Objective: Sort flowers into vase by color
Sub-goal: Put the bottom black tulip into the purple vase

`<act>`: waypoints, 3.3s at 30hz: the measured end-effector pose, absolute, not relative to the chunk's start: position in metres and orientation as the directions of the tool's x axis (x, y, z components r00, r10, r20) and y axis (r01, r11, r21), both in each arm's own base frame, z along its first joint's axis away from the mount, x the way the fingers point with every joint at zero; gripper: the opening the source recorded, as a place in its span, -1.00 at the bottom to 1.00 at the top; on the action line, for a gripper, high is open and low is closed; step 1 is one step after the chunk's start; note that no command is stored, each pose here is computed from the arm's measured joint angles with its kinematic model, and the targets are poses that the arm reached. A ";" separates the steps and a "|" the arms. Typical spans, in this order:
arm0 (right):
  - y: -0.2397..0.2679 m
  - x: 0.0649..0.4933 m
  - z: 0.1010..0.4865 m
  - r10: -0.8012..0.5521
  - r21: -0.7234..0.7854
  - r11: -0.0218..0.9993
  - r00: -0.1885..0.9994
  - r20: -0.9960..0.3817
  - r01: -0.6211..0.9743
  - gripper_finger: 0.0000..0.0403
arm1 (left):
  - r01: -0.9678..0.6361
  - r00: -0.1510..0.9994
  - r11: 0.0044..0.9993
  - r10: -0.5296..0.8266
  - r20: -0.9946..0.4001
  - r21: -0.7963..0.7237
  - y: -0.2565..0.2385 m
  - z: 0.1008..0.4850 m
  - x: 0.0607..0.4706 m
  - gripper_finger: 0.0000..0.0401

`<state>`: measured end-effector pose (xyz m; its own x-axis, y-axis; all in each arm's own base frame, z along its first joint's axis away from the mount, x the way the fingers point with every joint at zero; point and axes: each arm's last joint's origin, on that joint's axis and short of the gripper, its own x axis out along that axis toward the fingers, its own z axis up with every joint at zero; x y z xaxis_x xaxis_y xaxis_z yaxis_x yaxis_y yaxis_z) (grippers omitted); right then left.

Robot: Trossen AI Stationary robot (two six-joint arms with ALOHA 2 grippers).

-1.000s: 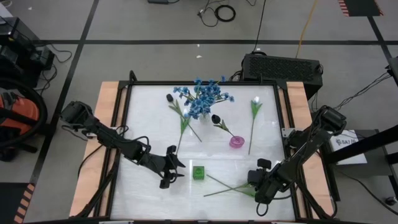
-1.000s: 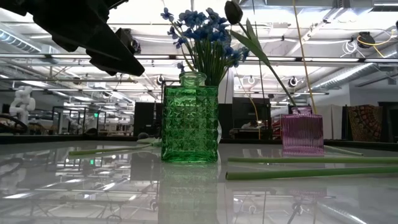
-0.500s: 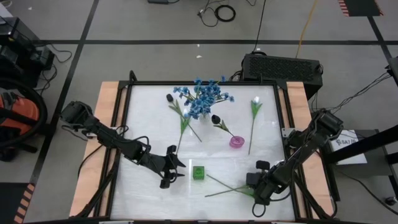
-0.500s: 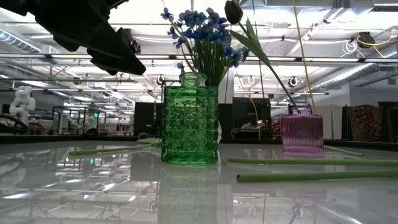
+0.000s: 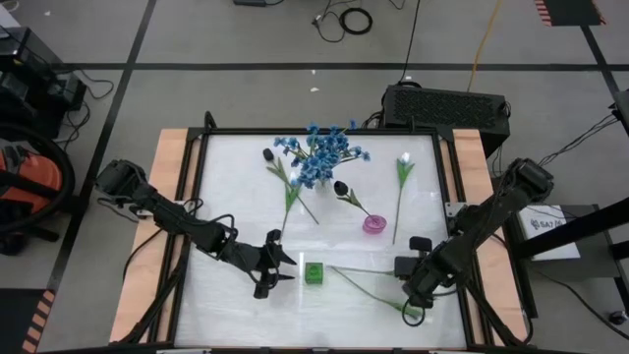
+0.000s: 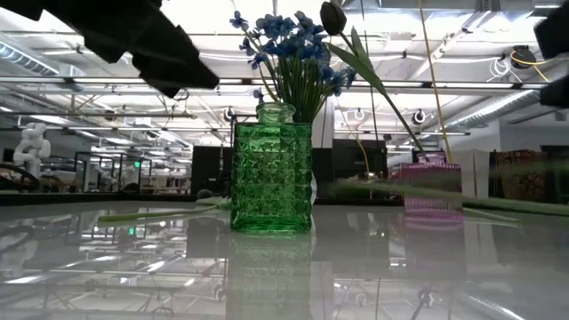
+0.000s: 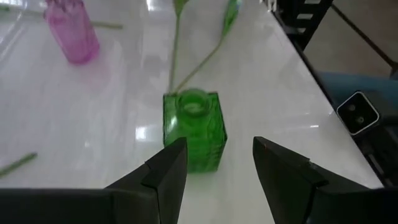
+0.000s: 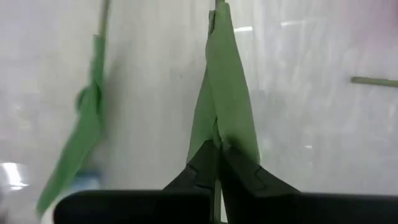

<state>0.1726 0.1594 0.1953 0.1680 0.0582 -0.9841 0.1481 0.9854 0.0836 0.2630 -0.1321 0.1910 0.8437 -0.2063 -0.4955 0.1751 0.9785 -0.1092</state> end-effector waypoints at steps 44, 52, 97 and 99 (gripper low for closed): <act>0.165 0.197 0.313 0.099 0.127 0.973 0.148 -0.984 0.192 -0.99 | 0.121 0.924 0.971 -0.034 -0.381 0.207 -0.166 0.231 0.366 0.41; 0.165 0.197 0.313 0.104 0.134 0.972 0.156 -0.982 0.192 -0.98 | 0.088 0.903 0.969 0.020 -0.428 0.231 -0.154 0.215 0.375 0.41; 0.162 0.197 0.314 0.013 0.070 0.967 0.225 -0.974 0.245 -0.55 | 0.135 0.859 0.953 0.024 -0.511 0.270 -0.149 0.214 0.367 -0.96; 0.159 0.195 0.318 -0.004 0.060 0.967 0.251 -0.968 0.248 -0.39 | 0.119 0.848 0.954 0.046 -0.529 0.274 -0.146 0.220 0.362 -0.96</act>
